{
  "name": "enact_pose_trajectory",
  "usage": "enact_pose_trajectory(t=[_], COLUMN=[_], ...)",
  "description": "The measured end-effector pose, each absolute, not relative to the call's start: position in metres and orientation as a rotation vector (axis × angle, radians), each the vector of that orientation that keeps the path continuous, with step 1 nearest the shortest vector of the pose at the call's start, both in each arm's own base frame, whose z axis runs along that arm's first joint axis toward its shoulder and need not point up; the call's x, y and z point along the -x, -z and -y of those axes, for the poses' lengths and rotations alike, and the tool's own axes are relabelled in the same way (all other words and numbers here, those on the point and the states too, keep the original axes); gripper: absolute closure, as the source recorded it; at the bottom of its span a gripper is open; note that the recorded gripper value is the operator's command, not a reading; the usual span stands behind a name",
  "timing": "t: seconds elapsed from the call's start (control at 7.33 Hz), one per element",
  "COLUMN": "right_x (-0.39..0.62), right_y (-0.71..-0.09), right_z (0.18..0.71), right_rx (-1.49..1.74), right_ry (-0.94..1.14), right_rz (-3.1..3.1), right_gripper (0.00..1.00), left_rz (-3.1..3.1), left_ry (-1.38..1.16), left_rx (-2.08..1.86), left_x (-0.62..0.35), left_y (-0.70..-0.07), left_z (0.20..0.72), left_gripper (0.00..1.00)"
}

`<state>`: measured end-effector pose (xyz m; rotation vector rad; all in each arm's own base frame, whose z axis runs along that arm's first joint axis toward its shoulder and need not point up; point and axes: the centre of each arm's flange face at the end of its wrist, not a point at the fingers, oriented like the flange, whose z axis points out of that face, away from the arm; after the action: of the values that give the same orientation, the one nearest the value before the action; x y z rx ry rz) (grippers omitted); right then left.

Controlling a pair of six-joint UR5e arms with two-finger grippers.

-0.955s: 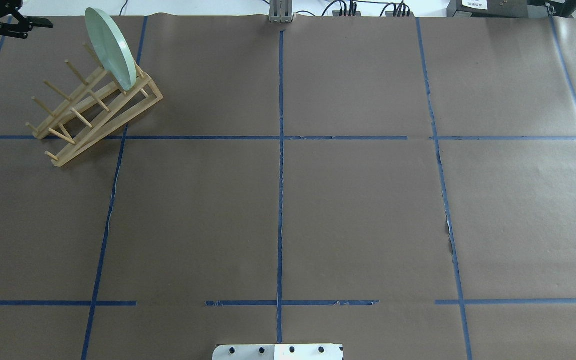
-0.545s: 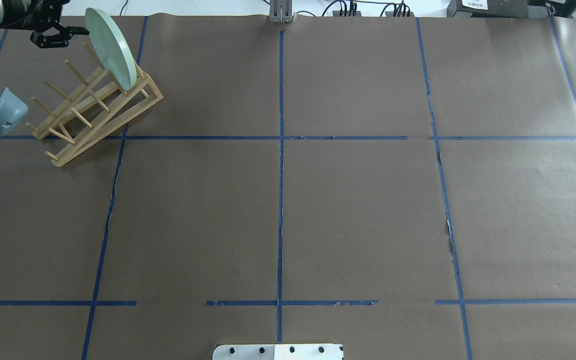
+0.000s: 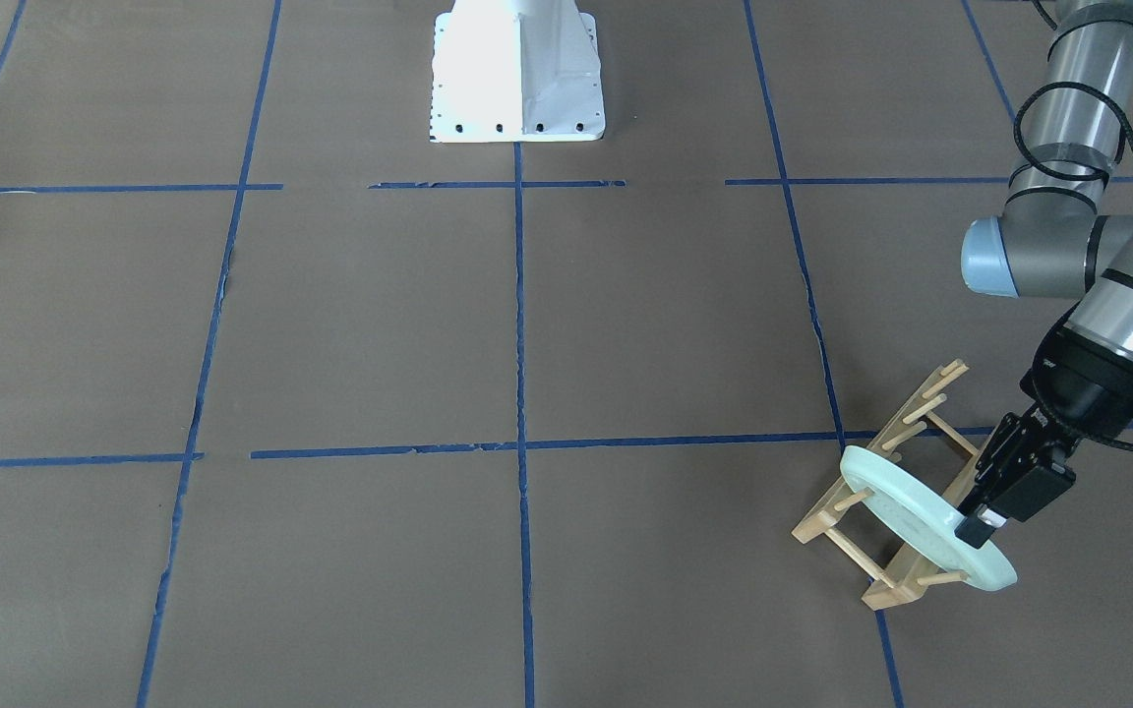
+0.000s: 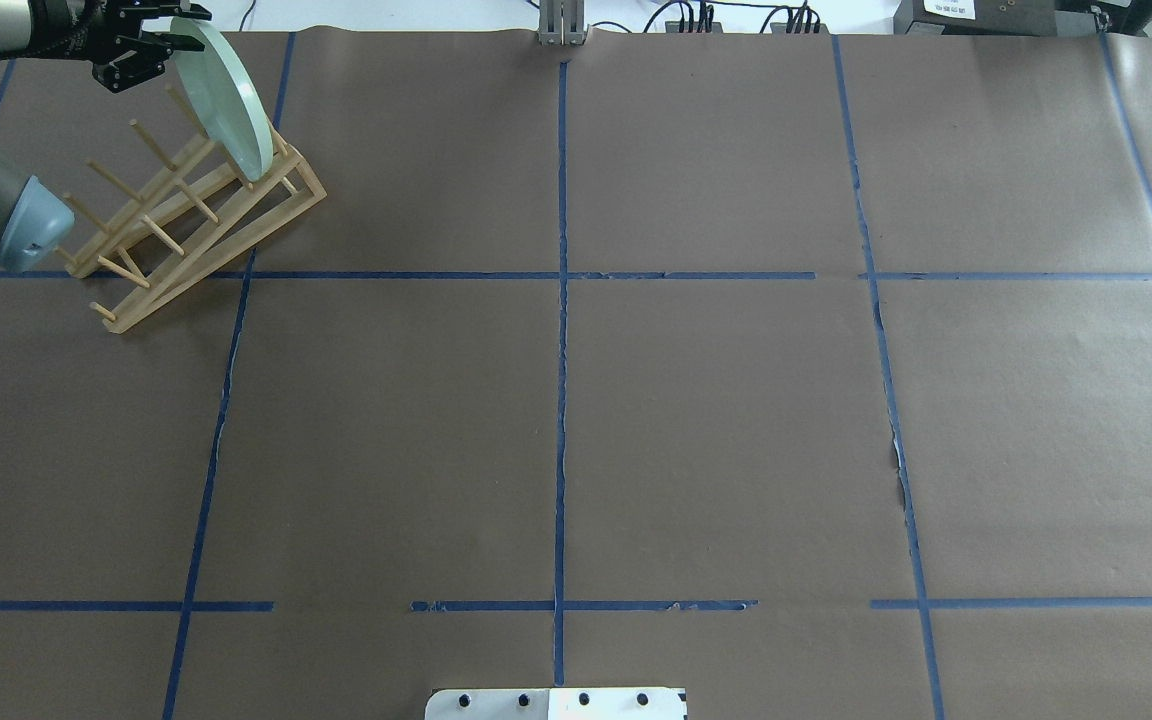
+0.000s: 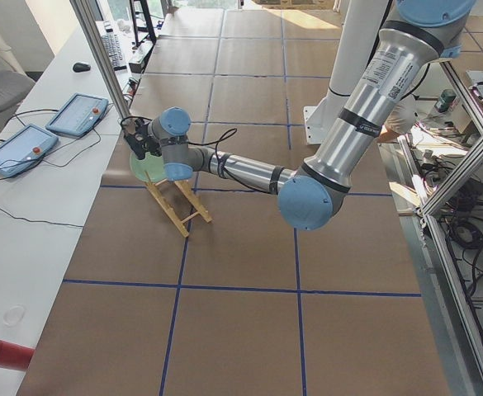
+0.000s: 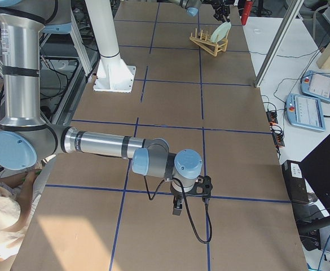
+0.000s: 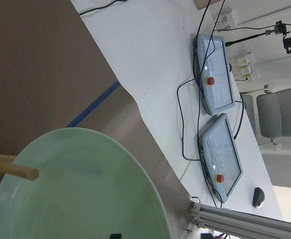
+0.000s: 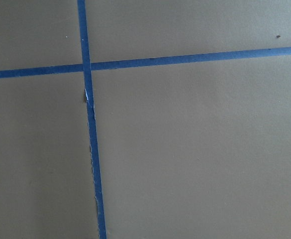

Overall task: Place plate on table
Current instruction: 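Close the left gripper on the plate rim and lift it out of the rack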

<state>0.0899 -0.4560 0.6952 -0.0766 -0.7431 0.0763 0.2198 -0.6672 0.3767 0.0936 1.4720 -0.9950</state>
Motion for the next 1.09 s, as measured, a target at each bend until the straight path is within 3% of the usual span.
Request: enact_pose_trajectory(t=[0.55, 1.09], right_x=[-0.090, -0.090], right_y=[-0.695, -0.695], right_z=[0.456, 0.456], right_rx=[0.076, 0.076], right_ry=[-0.076, -0.076], right_rz=[0.743, 0.743], right_gripper=[0.00, 0.00], left_rz=[-1.528, -1.565], left_ry=[0.972, 0.971], left_rx=[-0.121, 0.034], left_x=[-0.192, -0.132], left_y=[-0.346, -0.256], left_z=[0.665, 0.643], left_gripper=[1.00, 1.00])
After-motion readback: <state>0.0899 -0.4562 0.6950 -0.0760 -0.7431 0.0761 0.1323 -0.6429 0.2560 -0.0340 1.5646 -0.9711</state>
